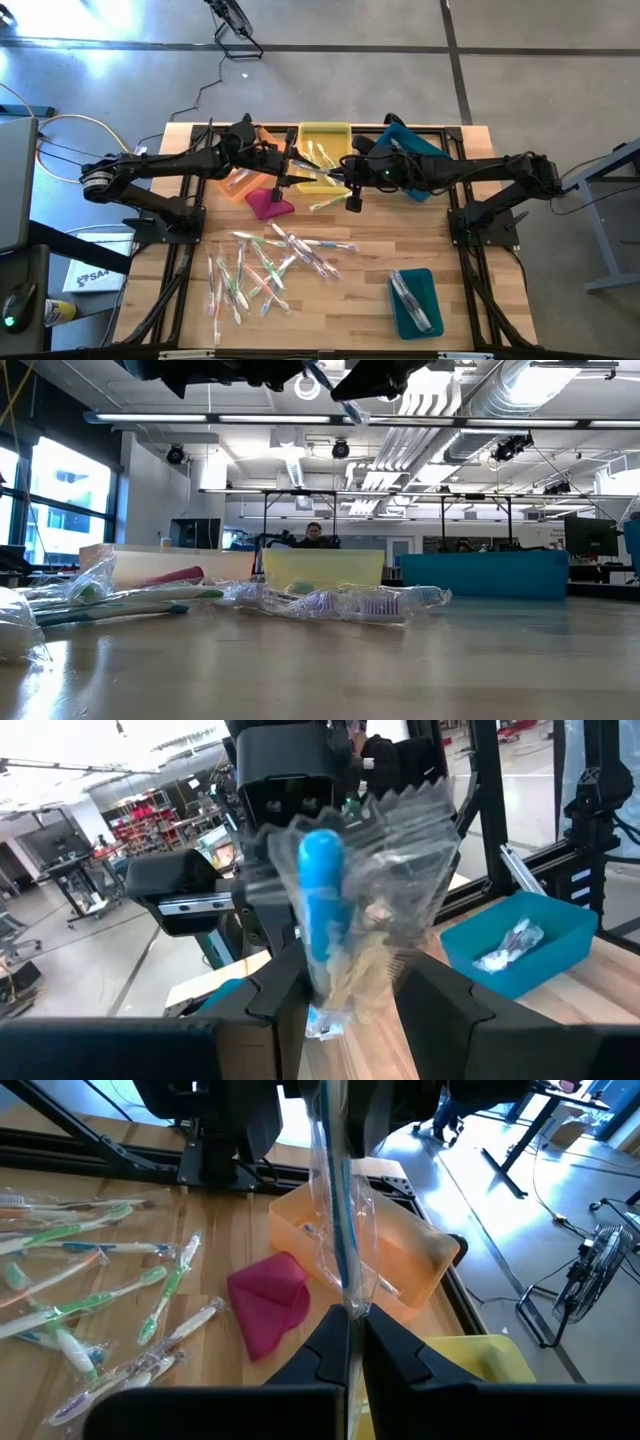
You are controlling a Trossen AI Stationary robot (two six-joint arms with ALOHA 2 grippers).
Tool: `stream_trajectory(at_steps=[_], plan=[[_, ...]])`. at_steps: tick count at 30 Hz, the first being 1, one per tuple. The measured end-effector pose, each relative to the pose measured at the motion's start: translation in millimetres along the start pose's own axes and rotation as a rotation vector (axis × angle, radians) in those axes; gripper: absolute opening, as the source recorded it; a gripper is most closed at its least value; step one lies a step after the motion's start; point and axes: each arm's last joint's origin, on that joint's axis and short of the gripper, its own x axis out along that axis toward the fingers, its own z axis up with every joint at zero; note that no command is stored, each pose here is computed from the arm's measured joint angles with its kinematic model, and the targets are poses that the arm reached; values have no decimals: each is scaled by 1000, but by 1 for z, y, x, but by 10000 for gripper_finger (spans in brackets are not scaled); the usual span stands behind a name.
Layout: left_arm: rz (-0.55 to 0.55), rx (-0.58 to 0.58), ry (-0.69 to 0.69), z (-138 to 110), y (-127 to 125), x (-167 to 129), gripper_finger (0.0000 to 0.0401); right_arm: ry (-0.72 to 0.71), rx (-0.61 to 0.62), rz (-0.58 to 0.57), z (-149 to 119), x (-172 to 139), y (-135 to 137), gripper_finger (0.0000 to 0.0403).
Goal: Pick & Place Toothbrushes
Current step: Put the blue toothbrush into the orange bin
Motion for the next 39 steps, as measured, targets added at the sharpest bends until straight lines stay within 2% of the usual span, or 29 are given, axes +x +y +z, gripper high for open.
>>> stream_trajectory(at_steps=[7,17,27,30,39], plan=[[2,0,1,-1,0,1,124,4,-1,-1,0,0,0,3],[11,3,5,-1,1,1,22,7,0,7,-1,0,1,3],[2,3,7,-2,0,1,19,18,-2,34,-2,0,1,9],[-2,3,5,-1,0,1,19,10,2,38,-1,0,1,42],[-7,14,10,-2,0,1,19,13,-7,-45,0,-2,3,201]])
